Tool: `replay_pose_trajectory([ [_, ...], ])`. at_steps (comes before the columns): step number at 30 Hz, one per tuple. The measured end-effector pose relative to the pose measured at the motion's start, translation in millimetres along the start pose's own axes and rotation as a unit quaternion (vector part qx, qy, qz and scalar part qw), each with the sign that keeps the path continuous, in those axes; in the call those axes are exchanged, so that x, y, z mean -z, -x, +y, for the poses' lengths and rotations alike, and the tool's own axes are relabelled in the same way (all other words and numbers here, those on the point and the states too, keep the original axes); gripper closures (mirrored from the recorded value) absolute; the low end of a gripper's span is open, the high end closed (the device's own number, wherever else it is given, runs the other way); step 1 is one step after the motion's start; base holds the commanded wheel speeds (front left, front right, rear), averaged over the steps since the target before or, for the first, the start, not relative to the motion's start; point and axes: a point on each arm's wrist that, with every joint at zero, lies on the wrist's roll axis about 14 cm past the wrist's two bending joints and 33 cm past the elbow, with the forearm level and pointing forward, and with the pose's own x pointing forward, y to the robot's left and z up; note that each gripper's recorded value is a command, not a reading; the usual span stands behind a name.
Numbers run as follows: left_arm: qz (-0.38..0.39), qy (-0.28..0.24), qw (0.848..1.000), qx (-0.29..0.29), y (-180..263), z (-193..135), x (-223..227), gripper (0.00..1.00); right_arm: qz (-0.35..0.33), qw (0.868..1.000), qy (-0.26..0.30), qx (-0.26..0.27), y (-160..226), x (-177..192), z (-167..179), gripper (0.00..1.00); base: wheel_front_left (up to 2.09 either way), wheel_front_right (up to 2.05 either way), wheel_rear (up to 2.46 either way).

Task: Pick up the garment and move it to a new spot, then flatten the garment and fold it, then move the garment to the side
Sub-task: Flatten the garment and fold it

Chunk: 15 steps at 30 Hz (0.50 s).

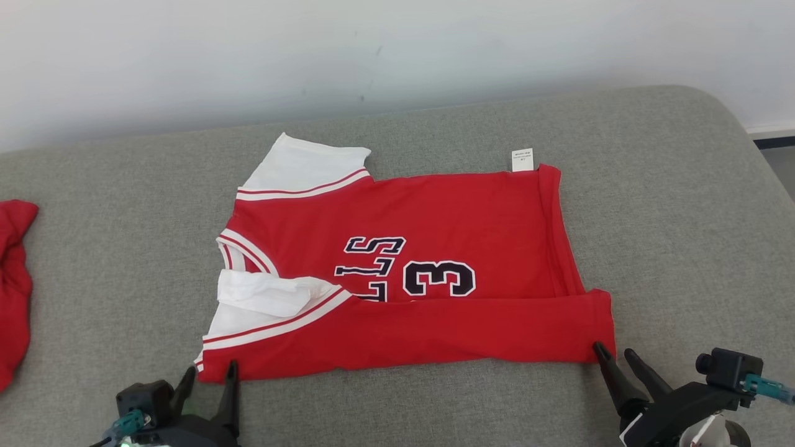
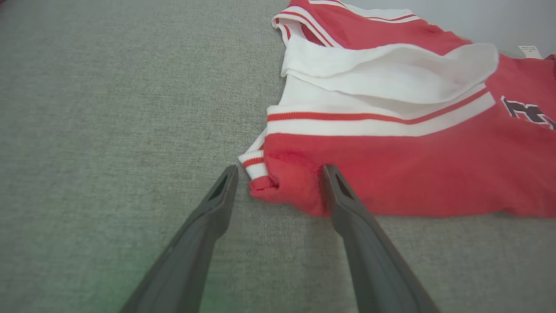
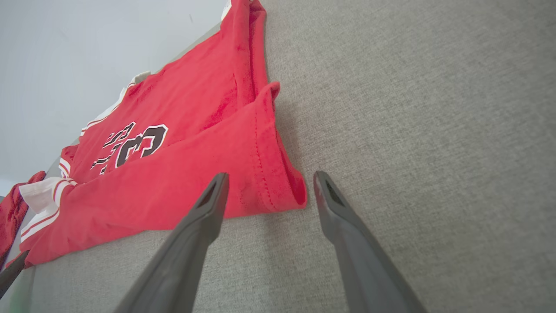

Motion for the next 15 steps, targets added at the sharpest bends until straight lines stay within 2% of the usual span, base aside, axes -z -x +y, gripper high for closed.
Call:
replay_pose_trajectory([
  [1, 0.005, 0.002, 1.0, -0.003, 0.2, 1.3, 2.7, 0.0, 0.003, 1.0, 0.012, 0.0, -0.9, 1.8, 0.1, 0.45, 0.0, 0.0, 0.0],
  [2, 0.011, 0.006, 1.0, -0.004, 0.4, 1.4, 6.5, 0.0, 0.006, 1.0, 0.019, 0.002, -1.8, 3.3, -0.9, 0.67, 0.0, 0.0, 0.0],
  [3, 0.016, 0.013, 1.0, -0.006, 0.4, 0.8, 9.5, 0.05, 0.01, 1.0, 0.023, 0.003, -3.0, 5.2, -1.3, 0.89, 0.0, 0.0, 0.0],
  [4, 0.022, 0.019, 1.0, -0.011, 0.5, 2.0, 13.1, 0.51, 0.013, 1.0, 0.026, 0.002, -4.6, 7.1, 0.0, 1.0, 0.0, 0.0, 0.0],
  [5, 0.025, 0.02, 0.999, -0.009, 0.2, 1.8, 14.7, 0.78, 0.016, 0.999, 0.03, 0.003, -6.2, 9.6, 0.7, 1.0, 0.0, 0.0, 0.0],
  [6, 0.027, 0.02, 0.999, -0.011, -0.3, 3.9, 15.4, 0.99, 0.019, 0.999, 0.038, 0.003, -7.6, 11.4, 0.7, 1.0, 0.0, 0.0, 0.0],
  [15, 0.018, 0.043, 0.999, -0.014, 3.3, 4.1, 11.6, 1.0, 0.01, 0.997, 0.075, -0.015, -14.7, 11.2, 12.5, 1.0, 0.0, 0.0, 0.0],
])
